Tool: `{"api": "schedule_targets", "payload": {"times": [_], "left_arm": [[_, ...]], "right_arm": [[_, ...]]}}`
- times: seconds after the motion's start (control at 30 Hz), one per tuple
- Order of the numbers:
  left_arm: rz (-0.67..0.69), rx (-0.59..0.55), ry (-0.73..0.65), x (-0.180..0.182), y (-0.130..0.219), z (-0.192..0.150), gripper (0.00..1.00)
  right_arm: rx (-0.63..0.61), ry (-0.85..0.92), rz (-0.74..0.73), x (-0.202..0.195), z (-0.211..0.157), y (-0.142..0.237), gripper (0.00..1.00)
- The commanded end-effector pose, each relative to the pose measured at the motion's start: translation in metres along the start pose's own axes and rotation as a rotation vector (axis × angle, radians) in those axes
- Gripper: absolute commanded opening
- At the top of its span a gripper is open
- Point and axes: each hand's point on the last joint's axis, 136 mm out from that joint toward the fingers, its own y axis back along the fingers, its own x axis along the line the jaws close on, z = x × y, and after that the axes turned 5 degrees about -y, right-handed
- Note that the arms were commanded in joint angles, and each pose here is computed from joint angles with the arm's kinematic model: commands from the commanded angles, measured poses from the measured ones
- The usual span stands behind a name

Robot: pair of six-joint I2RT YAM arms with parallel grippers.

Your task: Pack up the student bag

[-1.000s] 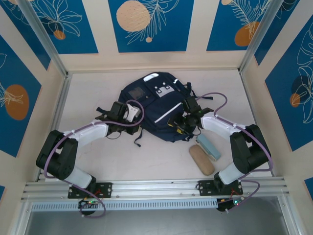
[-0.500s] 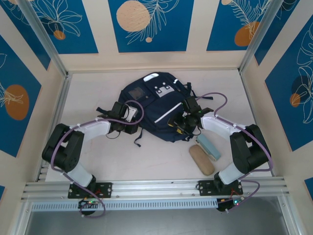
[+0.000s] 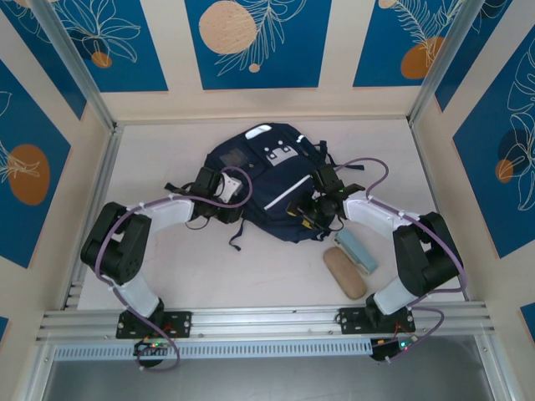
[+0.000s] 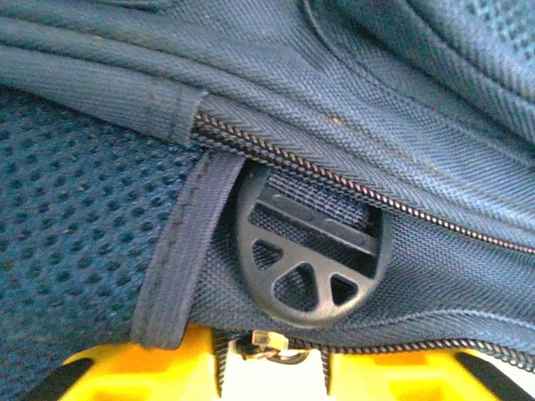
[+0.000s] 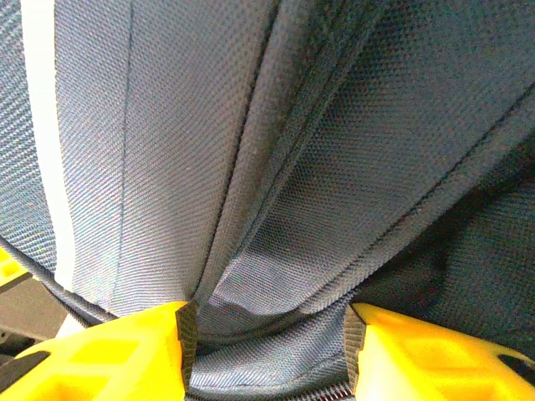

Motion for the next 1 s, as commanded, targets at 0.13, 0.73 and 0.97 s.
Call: {"api": "schedule_targets", "payload": {"times": [0.13,0.73,0.97], "left_arm": [[0.006,-0.058,-0.029,0.005,0.006,0.02,0.08],[-0.114,-0.091,0.005,-0.036,0.048,0.002,0.0],[-0.147,-0.066,-0.019,-0.057,0.047,-0.008,0.0]], "right_arm": [[0.03,0.005,-0.003,0.001,-0.007,-0.005,0.51],[0.056,-0.046,0.02,0.007,-0.014,-0.028,0.43],[0.055,-0.043,0.021,0.013,-0.015,-0.03,0.43]]}}
